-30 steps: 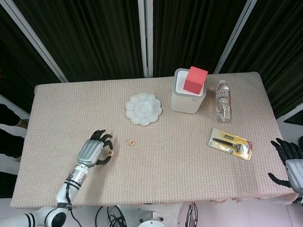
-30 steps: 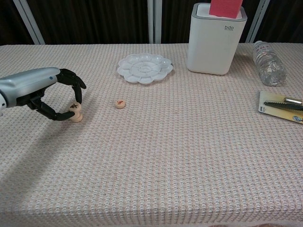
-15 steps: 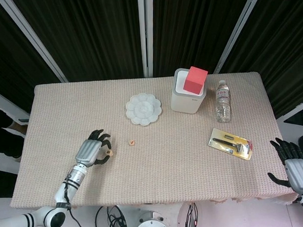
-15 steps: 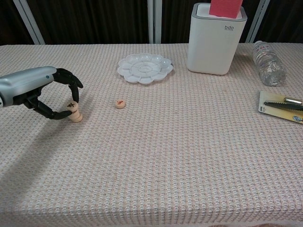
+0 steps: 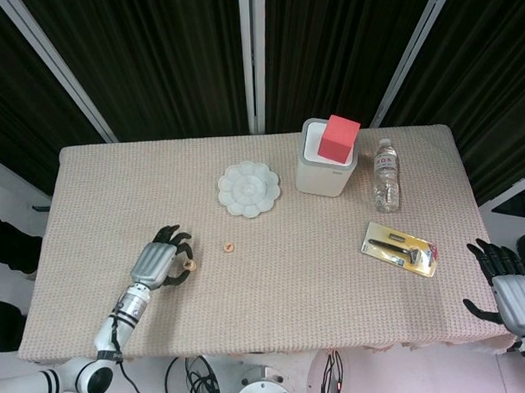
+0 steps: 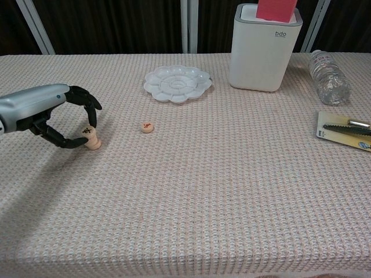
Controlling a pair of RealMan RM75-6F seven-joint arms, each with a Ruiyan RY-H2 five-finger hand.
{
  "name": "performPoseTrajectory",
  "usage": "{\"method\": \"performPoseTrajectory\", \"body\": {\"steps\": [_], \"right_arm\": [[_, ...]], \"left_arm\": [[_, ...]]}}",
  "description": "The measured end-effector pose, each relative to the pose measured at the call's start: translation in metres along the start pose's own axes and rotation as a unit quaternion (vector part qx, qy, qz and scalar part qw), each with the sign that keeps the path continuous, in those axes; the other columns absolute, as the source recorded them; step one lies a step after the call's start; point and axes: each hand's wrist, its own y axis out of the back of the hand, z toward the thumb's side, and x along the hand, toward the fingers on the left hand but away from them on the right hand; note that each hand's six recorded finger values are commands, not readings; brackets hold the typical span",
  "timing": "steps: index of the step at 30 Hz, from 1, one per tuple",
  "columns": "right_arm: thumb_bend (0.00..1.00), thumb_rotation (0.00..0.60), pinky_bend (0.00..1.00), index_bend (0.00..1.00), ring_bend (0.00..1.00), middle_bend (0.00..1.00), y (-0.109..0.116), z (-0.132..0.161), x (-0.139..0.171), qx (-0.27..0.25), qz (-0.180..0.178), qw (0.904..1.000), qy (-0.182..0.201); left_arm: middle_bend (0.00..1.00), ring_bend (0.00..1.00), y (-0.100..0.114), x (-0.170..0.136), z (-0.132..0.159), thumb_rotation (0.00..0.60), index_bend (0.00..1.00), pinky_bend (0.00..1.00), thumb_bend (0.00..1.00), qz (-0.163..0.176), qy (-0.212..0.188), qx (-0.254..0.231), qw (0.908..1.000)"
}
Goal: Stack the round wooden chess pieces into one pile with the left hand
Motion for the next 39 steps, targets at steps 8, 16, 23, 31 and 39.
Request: {"method": "performPoseTrajectory", "body": {"steps": [8,16,23,31,39], "right_arm": [[0.15,0.600,0.00,0.00,0.00,0.00,0.000,-0.001,0.000,0.000,0.000,1.0000,-0.001],[0.15,0.600,0.00,0.00,0.00,0.00,-0.002,-0.002,0.000,0.000,0.001,1.0000,-0.003],[0.15,0.600,0.00,0.00,0.00,0.00,-0.001,-0.002,0.001,0.000,0.000,1.0000,-0.004],[0.15,0.600,0.00,0.00,0.00,0.00,-0.003,-0.001,0.000,-0.002,0.003,1.0000,-0.003],[0.15,0.600,0.00,0.00,0.00,0.00,-0.002,-0.001,0.001,-0.006,0.001,1.0000,-0.001]], "left_arm": [[0.18,0.00,-0.001,0.000,-0.002,0.600,0.45,0.00,0.31,-0.001,0.003,0.000,1.0000],[0.18,0.00,-0.002,-0.001,-0.002,0.600,0.41,0.00,0.31,-0.005,0.002,0.000,1.0000],[0.18,0.00,0.003,-0.003,0.002,0.600,0.37,0.00,0.31,0.002,-0.005,-0.005,1.0000],[0.17,0.00,0.010,0.006,0.038,0.600,0.37,0.00,0.31,0.003,-0.049,-0.015,0.9987],[0.18,0.00,0.002,0.038,0.072,0.600,0.37,0.00,0.31,-0.019,-0.066,-0.020,0.9974]]}}
